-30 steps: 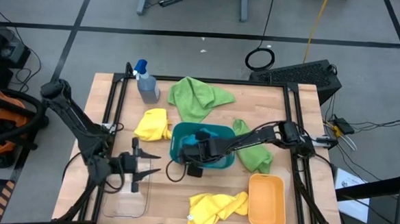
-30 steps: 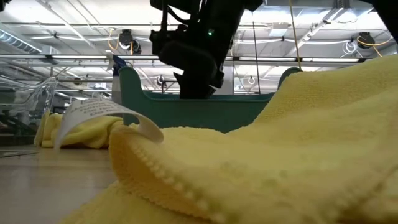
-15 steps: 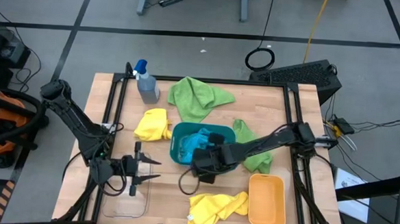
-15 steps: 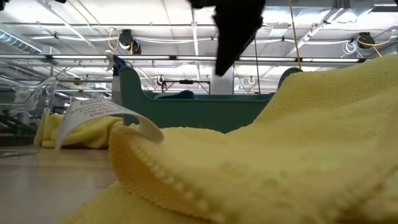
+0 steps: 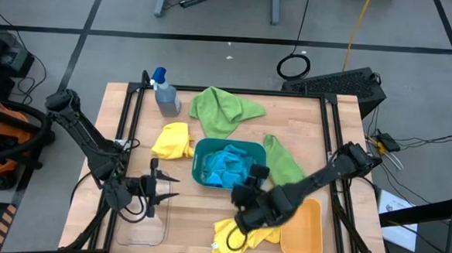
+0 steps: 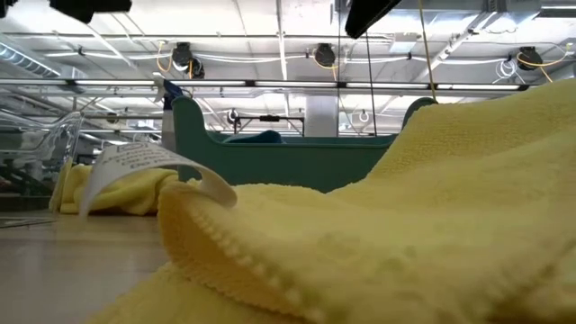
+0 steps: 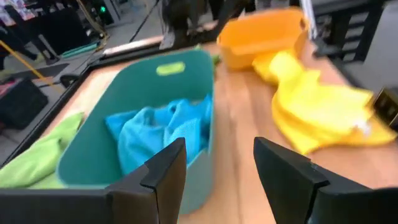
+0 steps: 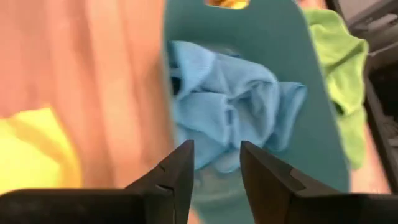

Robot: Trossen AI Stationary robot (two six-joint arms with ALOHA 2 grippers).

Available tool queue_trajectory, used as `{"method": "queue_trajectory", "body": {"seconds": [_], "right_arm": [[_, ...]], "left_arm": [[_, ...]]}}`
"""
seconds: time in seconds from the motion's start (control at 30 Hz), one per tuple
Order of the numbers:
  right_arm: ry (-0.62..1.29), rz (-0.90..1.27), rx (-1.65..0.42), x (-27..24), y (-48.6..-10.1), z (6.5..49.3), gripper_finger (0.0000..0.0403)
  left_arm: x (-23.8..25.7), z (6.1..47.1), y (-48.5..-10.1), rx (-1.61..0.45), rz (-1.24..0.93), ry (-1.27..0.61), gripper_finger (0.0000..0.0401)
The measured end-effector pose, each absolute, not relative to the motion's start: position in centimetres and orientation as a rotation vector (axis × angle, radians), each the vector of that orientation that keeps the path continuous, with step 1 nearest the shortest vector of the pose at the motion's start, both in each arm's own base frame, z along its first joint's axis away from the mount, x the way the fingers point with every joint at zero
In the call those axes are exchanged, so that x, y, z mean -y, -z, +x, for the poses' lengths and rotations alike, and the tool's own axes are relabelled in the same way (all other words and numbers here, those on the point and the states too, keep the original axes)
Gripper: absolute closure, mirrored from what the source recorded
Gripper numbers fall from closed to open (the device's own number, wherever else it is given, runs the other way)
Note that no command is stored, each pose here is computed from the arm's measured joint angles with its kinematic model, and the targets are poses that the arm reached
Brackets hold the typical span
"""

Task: Sort microfiber towel by color & place in baskets
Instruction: Put the top yellow microfiber towel into the orange bin

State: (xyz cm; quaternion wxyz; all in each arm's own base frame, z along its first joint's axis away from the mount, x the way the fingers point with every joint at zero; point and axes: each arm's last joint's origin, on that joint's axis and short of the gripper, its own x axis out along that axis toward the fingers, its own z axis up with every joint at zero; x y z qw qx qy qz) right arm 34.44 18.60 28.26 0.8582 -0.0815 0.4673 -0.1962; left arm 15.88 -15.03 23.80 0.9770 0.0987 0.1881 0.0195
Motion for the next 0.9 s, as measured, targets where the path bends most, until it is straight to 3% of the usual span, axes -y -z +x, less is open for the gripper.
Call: {"method": "queue_trajectory", "body": {"seconds": [0.5,0.9], "right_arm": [[0.383,-0.155,-0.711,-23.6,-29.2,33.1,0.0282],[0.341,-0.111,-0.65,-25.1,-29.5,32.7,0.0282]], "left_arm": [[5.8,15.5,-23.2,-0.777,-0.035,-0.24,0.0203],[1.2,17.4,-21.2,-1.017,-0.039,-0.336,0.008]]}}
